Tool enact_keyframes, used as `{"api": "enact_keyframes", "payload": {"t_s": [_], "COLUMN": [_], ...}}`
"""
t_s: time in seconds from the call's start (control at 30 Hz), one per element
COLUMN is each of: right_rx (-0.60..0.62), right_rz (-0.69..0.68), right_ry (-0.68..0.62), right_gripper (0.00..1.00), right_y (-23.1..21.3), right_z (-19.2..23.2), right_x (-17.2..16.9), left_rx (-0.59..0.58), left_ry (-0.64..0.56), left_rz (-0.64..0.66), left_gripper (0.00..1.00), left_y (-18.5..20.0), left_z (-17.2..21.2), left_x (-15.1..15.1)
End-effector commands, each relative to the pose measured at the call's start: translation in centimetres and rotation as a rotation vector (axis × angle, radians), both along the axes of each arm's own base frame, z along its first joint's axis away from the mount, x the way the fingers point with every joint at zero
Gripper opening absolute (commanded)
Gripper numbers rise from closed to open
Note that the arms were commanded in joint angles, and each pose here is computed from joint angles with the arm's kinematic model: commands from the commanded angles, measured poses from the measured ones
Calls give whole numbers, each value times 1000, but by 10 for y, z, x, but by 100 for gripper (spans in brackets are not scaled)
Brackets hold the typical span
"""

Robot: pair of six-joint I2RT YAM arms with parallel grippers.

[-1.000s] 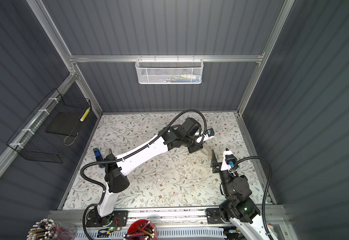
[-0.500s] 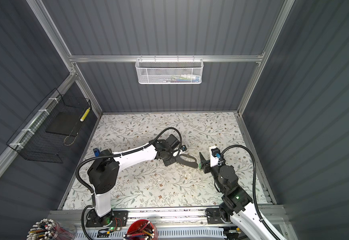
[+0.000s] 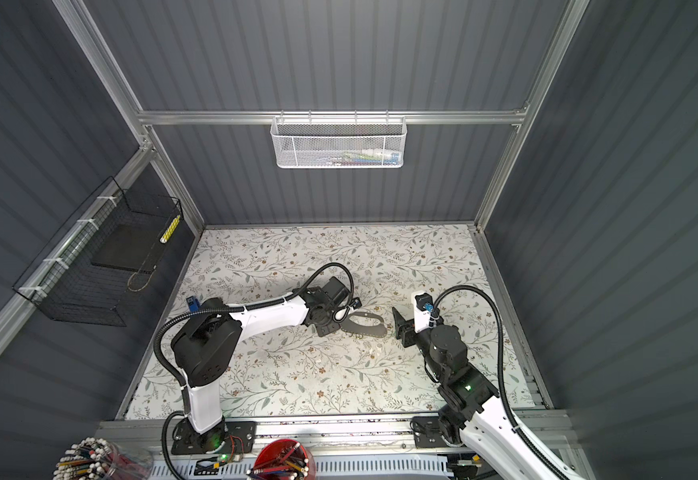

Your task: Put the keys on the keyring

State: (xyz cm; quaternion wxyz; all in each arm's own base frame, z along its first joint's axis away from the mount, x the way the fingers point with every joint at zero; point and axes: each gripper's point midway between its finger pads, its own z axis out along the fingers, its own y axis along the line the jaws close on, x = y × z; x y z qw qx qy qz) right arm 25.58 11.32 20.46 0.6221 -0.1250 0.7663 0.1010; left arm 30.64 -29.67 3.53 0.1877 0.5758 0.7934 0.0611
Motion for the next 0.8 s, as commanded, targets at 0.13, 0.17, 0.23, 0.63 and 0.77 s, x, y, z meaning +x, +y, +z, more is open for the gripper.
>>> {"api": "enact_keyframes", "payload": {"t_s": [0.13, 0.17, 0.23, 0.63, 0.77], "right_rx": [7, 3, -4, -25, -30], "right_rz": [-5, -5, -4, -3, -7], "right_ry": [-15, -13, -13, -1, -5], "right_gripper": [73, 73, 74, 75, 77], "right_y": [3, 4, 4, 5, 4], "right_z": [10, 9, 9, 2, 2], "right_x": [7, 8, 9, 12, 12], "left_rx": [103, 111, 124, 160, 148], "left_ry": [36, 39, 40, 36, 28], "left_rz": [-31, -34, -39, -45, -10], "left_gripper": [8, 9, 10, 15, 23], "left_y": [21, 22, 25, 32, 38], "left_z": [-13, -13, -12, -7, -1], "left_x": [-8, -9, -9, -11, -11]}}
